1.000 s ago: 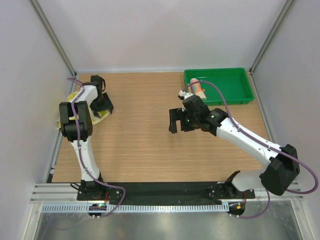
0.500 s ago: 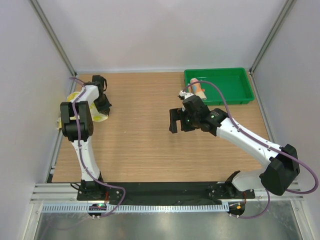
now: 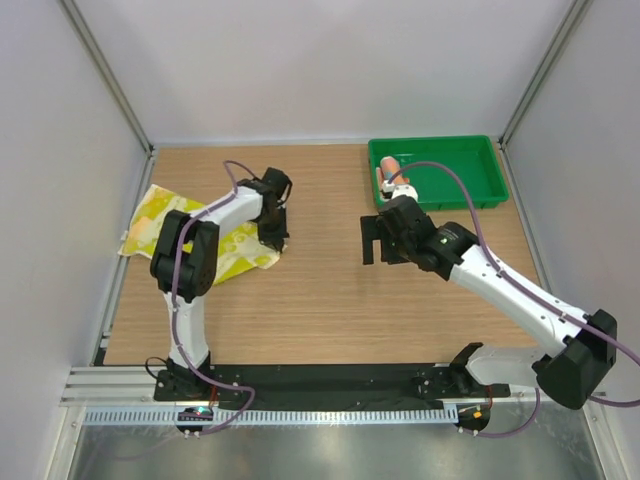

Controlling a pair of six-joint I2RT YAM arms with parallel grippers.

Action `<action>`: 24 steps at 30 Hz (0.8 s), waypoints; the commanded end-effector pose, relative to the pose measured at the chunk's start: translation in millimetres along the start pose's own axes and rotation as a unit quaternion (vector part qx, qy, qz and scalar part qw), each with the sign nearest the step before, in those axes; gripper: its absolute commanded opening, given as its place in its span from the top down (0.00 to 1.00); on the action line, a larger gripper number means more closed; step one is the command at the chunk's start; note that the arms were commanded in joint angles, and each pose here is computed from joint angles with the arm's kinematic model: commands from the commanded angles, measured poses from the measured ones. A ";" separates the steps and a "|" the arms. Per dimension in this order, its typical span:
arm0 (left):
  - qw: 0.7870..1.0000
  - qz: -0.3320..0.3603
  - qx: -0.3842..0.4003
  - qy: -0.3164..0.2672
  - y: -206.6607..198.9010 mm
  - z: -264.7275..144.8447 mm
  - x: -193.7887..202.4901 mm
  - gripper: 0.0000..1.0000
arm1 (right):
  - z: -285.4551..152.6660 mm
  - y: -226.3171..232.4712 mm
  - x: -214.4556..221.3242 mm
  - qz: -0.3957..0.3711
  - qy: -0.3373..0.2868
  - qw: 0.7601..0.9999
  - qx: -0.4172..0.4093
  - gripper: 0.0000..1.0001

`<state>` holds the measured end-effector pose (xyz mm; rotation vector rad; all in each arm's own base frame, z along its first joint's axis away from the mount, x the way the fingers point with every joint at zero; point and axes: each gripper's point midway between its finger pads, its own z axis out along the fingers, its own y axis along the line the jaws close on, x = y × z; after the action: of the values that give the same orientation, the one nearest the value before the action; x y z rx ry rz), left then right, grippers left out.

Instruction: Roll the towels

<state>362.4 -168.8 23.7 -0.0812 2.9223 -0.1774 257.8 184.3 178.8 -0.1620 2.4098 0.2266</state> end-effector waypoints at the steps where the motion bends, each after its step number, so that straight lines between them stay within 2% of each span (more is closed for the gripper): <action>1: 0.998 0.004 0.059 0.000 -59.9 -27.9 25.9 1.00 | -13.8 -28.3 -1.7 0.015 -0.023 0.998 0.063 0.00; 4: 0.994 -0.002 0.110 0.019 -114.2 -28.3 55.1 1.00 | -20.6 -42.8 0.2 0.022 -0.028 0.995 0.089 0.00; 7: 0.991 -0.003 0.136 0.017 -161.4 -29.5 63.7 1.00 | -27.8 -54.0 2.8 0.031 -0.033 0.993 0.106 0.00; 8: 0.988 -0.006 0.152 0.006 -177.5 -36.1 55.2 1.00 | -32.6 -57.2 1.9 0.036 -0.040 0.993 0.109 0.00; 11: 0.983 -0.037 0.180 0.023 -208.7 -28.6 50.0 1.00 | -39.1 -58.8 6.1 0.047 -0.041 0.993 0.105 0.00; 13: 0.976 -0.050 0.210 -0.006 -231.3 -43.2 23.2 0.99 | -45.7 -60.1 8.7 0.053 -0.044 0.993 0.098 0.00; 14: 0.977 -0.060 0.202 -0.024 -233.7 -41.1 10.4 1.00 | -48.1 -59.6 8.6 0.057 -0.046 0.993 0.094 0.00; 16: 0.971 -0.062 0.219 -0.072 -246.8 -65.3 -23.7 0.99 | -53.1 -59.2 12.0 0.061 -0.046 0.993 0.085 0.00; 17: 0.970 -0.060 0.216 -0.089 -245.5 -69.1 -36.1 0.81 | -53.9 -59.3 13.0 0.063 -0.045 0.994 0.083 0.00; 18: 0.974 -0.069 0.201 -0.076 -235.4 -56.3 -42.3 0.68 | -54.3 -58.2 15.1 0.065 -0.043 0.994 0.078 0.00; 19: 0.969 -0.068 0.225 -0.083 -242.2 -72.8 -58.4 0.57 | -55.0 -55.6 17.3 0.064 -0.038 0.995 0.070 0.00; 20: 0.970 -0.058 0.227 -0.072 -239.3 -72.2 -60.3 0.45 | -54.7 -54.6 18.5 0.065 -0.035 0.995 0.067 0.00; 21: 0.977 -0.054 0.199 -0.059 -222.9 -68.3 -59.1 0.42 | -53.6 -53.5 21.8 0.062 -0.030 0.996 0.063 0.00; 23: 0.983 -0.034 0.158 -0.084 -201.4 -74.6 -61.2 0.34 | -48.4 -45.6 26.6 0.062 -0.019 0.997 0.044 0.00; 24: 0.983 -0.010 0.146 -0.114 -189.4 -96.5 -64.7 0.32 | -42.3 -42.2 30.1 0.063 -0.014 0.997 0.037 0.00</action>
<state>422.8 -384.8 132.9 -0.1609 2.6319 -0.7433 217.9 121.9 195.1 0.0273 2.3736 0.1305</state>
